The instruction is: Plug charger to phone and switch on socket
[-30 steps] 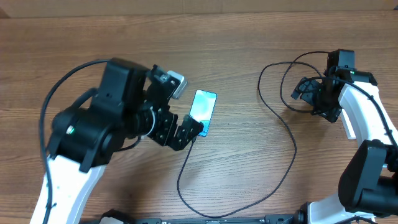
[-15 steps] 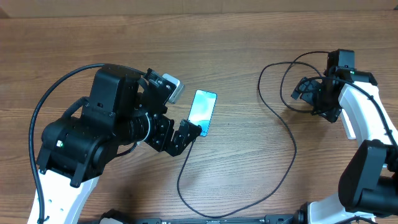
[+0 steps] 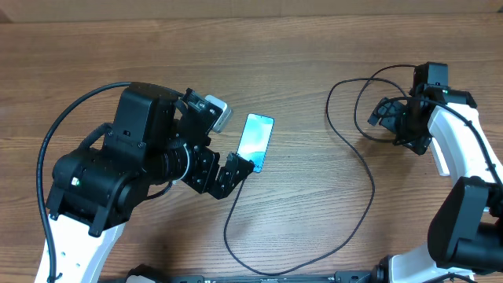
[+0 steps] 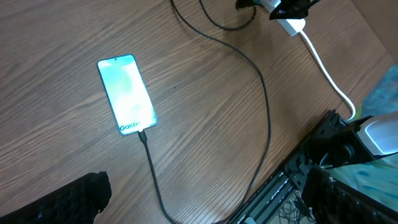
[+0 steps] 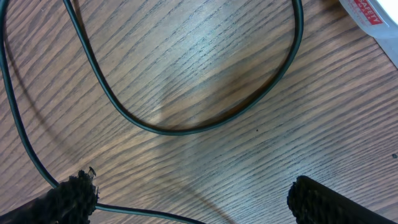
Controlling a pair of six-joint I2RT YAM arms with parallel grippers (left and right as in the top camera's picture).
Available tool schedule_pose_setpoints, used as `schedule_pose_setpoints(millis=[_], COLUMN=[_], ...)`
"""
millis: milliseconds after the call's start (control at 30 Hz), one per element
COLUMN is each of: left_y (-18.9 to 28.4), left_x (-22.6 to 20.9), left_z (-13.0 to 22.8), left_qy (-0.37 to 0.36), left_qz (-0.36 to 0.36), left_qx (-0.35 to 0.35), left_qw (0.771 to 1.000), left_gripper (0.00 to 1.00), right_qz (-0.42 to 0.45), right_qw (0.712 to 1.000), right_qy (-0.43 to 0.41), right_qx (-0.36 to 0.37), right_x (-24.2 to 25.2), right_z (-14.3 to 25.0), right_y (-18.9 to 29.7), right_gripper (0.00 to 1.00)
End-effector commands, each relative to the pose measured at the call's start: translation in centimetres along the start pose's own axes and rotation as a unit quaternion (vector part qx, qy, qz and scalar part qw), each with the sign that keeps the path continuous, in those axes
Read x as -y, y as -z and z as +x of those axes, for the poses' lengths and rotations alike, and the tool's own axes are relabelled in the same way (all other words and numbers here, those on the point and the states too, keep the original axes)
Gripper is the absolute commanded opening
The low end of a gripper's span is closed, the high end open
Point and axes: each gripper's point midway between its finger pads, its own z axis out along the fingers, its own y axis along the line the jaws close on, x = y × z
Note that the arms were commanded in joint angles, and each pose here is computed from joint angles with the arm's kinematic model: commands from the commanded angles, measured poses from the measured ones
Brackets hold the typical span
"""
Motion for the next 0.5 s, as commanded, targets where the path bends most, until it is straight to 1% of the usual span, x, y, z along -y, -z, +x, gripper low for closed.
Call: schedule_pose_setpoints(millis=[0, 267, 467], left_y=[0.4, -0.1, -3.0], left_x=[0.3, -0.4, -1.7], left_z=[0.9, 1.6, 3.2], left_qy=[0.004, 0.009, 0.016], left_qz=[0.000, -0.012, -0.012], left_qx=[-0.010, -0.024, -0.040], left_qw=[1.000, 1.000, 0.999], left_gripper=[1.00, 0.99, 1.00], right_qz=[-0.009, -0.009, -0.009], right_qw=[1.000, 1.000, 1.000], right_qy=[0.000, 0.000, 0.000], right_qx=[0.009, 0.009, 0.009], right_x=[-0.4, -0.4, -0.4], right_z=[-0.1, -0.1, -0.1], right_y=[0.6, 0.6, 0.6], right_gripper=[1.00, 1.00, 1.00])
